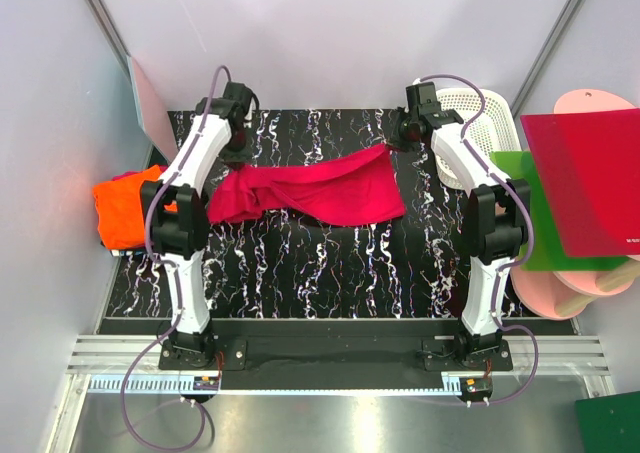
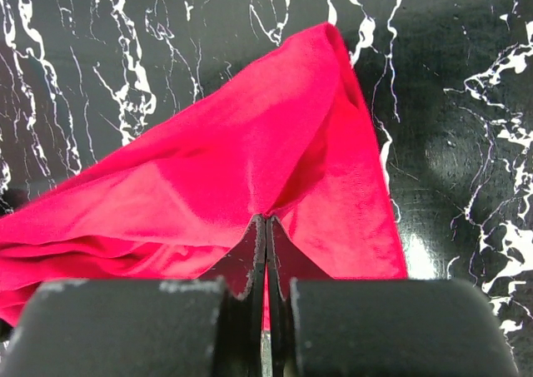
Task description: Fold and stack the t-shirts
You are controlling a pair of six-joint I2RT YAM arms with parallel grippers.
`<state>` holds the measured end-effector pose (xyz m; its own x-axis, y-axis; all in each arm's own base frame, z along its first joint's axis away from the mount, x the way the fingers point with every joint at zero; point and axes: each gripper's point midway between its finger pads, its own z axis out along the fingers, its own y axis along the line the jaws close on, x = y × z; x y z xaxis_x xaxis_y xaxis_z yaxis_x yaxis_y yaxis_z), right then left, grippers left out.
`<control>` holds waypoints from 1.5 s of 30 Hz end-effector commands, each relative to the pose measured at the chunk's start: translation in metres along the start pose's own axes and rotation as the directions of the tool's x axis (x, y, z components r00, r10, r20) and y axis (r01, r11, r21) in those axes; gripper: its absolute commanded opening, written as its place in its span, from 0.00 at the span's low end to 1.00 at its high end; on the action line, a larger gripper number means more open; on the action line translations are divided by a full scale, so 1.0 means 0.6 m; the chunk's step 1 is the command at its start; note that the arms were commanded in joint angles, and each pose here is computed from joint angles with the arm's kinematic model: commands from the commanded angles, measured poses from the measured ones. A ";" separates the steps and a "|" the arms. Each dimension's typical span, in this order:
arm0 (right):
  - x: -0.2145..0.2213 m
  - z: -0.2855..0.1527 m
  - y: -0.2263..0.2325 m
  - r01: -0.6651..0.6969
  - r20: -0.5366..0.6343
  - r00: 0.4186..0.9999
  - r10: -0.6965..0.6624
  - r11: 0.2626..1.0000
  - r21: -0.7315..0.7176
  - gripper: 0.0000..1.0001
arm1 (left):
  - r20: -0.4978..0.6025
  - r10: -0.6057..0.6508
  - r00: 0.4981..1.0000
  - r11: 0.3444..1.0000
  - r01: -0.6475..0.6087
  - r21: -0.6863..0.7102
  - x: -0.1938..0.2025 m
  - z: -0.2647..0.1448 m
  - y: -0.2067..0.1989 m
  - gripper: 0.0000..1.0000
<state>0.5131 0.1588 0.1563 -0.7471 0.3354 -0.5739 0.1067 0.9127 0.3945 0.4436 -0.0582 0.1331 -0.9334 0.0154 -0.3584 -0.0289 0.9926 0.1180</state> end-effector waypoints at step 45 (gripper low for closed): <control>-0.064 -0.067 0.036 0.040 0.151 0.988 -0.029 0.997 -0.066 0.00 | 0.405 -0.338 0.849 0.941 0.310 0.137 -0.149 -0.166 0.046 0.00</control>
<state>0.5064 0.1600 0.1442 -0.7667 0.3211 -0.5560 0.0981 0.9144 0.3928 0.4758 -0.0842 0.1457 -0.8775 -0.1702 -0.4484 -0.1464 0.9853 -0.0875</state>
